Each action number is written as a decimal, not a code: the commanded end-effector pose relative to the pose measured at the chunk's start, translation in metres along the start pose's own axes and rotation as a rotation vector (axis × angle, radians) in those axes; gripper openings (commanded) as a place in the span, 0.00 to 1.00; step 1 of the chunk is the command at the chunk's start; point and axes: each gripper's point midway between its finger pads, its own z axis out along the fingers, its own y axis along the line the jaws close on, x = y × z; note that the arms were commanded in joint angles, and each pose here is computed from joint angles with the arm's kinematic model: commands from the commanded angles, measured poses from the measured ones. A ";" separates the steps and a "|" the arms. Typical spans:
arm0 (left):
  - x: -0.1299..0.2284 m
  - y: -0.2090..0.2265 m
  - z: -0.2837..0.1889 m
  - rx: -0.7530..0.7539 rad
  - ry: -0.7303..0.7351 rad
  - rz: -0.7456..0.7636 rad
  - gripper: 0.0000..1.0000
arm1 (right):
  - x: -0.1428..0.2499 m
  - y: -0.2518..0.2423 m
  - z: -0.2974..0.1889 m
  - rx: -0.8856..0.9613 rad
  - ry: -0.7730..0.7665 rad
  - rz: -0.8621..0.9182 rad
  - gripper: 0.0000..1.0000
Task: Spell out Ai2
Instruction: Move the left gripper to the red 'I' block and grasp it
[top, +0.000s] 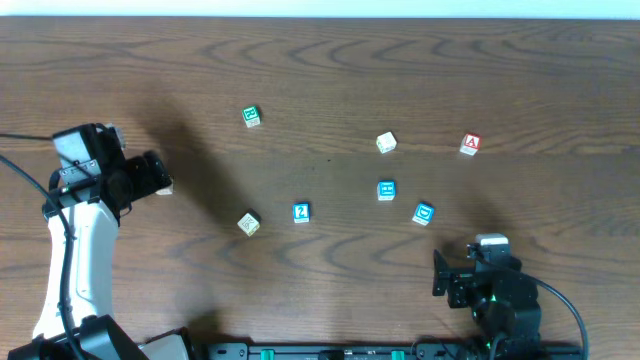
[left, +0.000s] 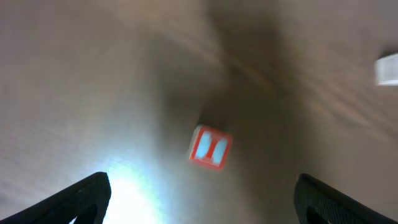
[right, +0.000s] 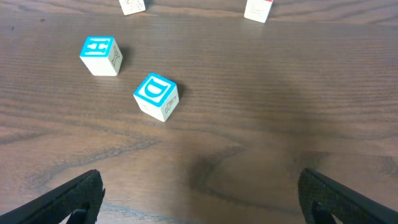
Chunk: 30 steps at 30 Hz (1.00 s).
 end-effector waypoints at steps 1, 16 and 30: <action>-0.013 -0.014 0.002 0.059 -0.037 0.142 0.96 | 0.003 0.000 0.001 0.000 0.004 -0.007 0.99; 0.029 -0.018 0.077 0.007 0.162 0.277 0.93 | 0.003 0.000 0.001 0.000 0.004 -0.008 0.99; 0.031 -0.004 0.082 -0.068 0.178 0.280 0.50 | 0.003 0.000 0.001 0.000 0.004 -0.007 0.99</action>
